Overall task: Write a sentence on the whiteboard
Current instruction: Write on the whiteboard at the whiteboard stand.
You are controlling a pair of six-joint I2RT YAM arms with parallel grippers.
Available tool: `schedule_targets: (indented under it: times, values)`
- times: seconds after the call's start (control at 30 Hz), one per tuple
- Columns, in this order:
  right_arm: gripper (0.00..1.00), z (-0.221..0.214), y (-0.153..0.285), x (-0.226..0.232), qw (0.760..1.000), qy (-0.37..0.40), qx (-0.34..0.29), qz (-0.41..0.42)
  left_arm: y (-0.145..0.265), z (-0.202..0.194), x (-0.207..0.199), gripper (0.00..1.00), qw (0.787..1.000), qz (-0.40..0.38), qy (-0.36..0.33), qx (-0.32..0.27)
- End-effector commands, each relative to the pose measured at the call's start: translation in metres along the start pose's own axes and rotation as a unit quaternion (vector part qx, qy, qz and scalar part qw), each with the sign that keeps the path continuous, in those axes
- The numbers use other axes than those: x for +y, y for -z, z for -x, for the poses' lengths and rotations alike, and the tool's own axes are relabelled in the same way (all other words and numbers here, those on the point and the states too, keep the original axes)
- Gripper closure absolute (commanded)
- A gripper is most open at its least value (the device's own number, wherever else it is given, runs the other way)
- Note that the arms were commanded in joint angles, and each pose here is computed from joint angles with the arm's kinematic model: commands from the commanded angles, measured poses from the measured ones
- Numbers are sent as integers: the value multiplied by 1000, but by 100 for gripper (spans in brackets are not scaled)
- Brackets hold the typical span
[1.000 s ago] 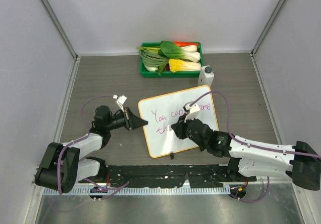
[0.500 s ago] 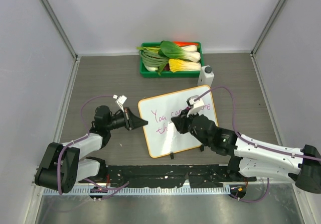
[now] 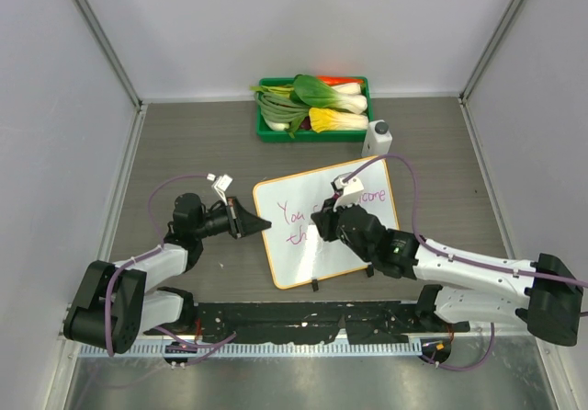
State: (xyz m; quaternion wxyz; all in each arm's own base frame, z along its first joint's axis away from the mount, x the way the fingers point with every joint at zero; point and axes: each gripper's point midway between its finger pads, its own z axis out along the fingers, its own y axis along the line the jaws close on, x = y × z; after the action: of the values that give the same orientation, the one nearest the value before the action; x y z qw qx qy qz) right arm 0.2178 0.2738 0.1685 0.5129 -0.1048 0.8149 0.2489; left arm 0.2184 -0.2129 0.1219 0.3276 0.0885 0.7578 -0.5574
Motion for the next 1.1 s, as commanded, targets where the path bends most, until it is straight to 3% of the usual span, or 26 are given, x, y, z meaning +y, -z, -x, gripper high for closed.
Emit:
schedule_targets:
  times: [0.0,0.2,0.5,1.07]
  values:
    - [99,18,-4,3,999,-15,-31,-4,-2,3,12,100,999,23,-27,-6]
    - [99,13,-1,-2,1000,-17,-24,-9,-2,2,12,100,999,24,-25,-6]
    - [99,38,17,3,997,-42,-59,12,-2,2,13,100,999,24,-25,-6]
    - [99,1,11,-15,999,-24,-14,-17,-2,2,13,100,999,24,-25,-6]
